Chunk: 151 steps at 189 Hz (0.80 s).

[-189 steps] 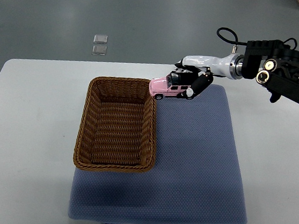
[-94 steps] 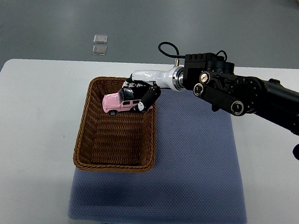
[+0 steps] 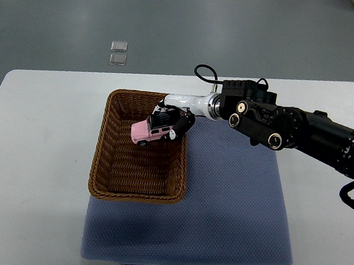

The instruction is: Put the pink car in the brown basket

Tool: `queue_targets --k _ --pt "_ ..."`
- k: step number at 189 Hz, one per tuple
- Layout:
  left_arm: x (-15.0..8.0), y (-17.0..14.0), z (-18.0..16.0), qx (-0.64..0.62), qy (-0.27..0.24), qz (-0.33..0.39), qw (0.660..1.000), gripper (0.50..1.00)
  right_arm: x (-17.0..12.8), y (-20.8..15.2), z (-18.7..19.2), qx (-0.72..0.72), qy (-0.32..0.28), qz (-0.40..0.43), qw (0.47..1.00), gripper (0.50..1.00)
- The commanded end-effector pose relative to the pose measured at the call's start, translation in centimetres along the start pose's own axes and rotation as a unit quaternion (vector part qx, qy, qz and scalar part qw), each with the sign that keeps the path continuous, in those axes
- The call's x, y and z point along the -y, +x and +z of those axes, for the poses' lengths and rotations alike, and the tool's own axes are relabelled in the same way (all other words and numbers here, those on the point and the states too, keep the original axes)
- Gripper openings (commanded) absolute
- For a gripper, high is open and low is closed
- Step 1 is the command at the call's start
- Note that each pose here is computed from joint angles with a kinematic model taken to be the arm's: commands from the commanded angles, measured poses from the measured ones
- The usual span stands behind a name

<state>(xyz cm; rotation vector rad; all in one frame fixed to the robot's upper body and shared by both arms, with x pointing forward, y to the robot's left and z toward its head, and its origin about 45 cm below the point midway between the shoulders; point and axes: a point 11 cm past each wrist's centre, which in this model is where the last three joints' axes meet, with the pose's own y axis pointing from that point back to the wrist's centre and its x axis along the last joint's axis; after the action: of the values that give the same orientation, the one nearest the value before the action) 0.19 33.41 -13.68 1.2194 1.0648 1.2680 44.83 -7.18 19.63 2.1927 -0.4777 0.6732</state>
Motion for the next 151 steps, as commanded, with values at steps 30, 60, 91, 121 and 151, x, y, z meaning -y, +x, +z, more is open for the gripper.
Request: queue_targets --k 30,60,91,121,151 --pt "0.0 0.1 0.0 0.001 0.0 0.001 1.0 1.0 -0.1 0.4 -0.4 0.005 0.006 0.001 1.0 0.911" --pt "0.0 0.1 0.0 0.001 0.0 0.001 1.0 1.0 -0.2 1.0 -0.9 0.014 0.014 0.008 1.0 0.911" --pt "0.0 0.1 0.0 0.002 0.0 0.001 1.0 1.0 -1.9 4.3 -1.0 0.073 0.038 0.052 0.995 0.911" --pt "0.0 0.0 0.0 0.001 0.0 0.0 1.0 1.0 -6.0 7.6 4.3 0.261 0.08 0.142 0.951 0.911" --pt "0.0 0.0 -0.1 0.002 0.001 0.0 1.0 1.0 -8.8 8.0 8.4 0.455 0.168 0.218 0.847 0.911"
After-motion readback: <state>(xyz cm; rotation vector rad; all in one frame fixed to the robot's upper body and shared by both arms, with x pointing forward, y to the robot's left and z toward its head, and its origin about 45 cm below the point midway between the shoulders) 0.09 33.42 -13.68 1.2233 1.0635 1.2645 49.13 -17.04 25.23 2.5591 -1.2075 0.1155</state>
